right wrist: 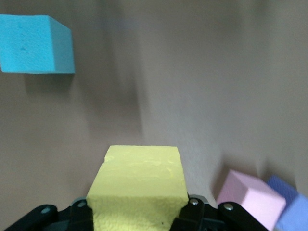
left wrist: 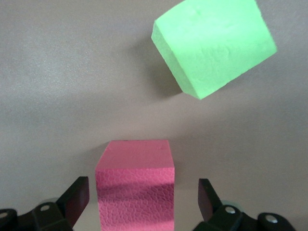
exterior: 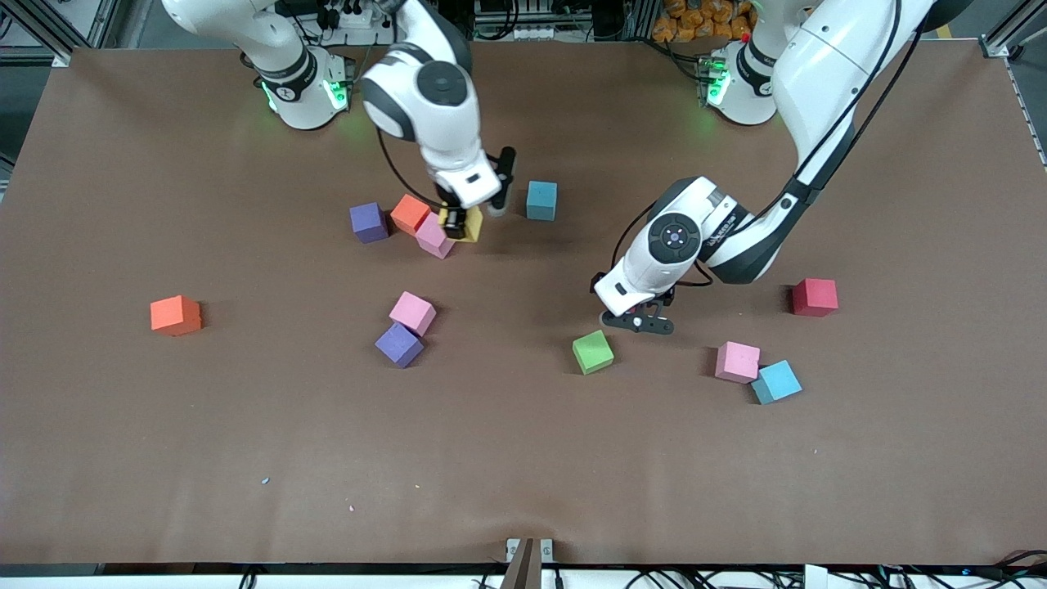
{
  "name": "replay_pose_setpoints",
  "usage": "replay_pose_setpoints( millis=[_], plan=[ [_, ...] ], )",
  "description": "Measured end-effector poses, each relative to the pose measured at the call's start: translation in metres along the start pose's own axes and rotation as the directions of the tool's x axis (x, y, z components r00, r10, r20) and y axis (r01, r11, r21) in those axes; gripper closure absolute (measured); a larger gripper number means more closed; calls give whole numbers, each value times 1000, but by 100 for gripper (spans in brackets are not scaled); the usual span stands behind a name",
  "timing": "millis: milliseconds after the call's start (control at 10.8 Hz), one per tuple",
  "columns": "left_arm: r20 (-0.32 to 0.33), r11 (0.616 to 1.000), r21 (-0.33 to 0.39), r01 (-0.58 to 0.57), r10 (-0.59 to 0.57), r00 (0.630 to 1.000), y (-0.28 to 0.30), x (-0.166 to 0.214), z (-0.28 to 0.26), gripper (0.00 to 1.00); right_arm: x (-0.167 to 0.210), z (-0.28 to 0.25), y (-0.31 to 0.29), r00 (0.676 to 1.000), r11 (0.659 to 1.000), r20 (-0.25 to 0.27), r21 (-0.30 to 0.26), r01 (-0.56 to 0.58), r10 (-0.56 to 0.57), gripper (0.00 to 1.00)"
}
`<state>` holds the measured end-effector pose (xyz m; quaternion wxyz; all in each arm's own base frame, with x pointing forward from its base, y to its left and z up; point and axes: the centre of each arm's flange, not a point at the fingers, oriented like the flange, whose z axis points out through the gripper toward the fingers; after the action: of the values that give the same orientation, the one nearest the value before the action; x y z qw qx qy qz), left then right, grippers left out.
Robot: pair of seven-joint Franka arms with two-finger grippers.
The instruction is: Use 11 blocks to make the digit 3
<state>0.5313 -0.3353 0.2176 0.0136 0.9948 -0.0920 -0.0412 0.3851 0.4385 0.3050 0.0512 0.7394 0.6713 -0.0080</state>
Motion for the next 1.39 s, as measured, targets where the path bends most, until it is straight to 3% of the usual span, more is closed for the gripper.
replay_pose_setpoints(
  millis=[278,555,833,1110,1388],
  plan=[
    [16,999,26,-32,32,999,-1,-2,21,0,33,25,-11,994,995,59,44,92,-94,44],
    [19,1000,23,-17,16,1000,-1,0,27,1,46,49,-35,988,988,78,87,129,-136,44],
    [10,999,20,30,-31,999,-1,2,25,37,61,69,-68,985,984,95,119,133,-145,44],
    [-10,963,11,270,-270,963,-4,8,18,38,69,87,-82,988,985,95,129,113,-125,44],
    [-22,869,3,495,-495,869,-4,10,11,38,75,97,-93,987,986,99,121,116,-129,44]
  ],
)
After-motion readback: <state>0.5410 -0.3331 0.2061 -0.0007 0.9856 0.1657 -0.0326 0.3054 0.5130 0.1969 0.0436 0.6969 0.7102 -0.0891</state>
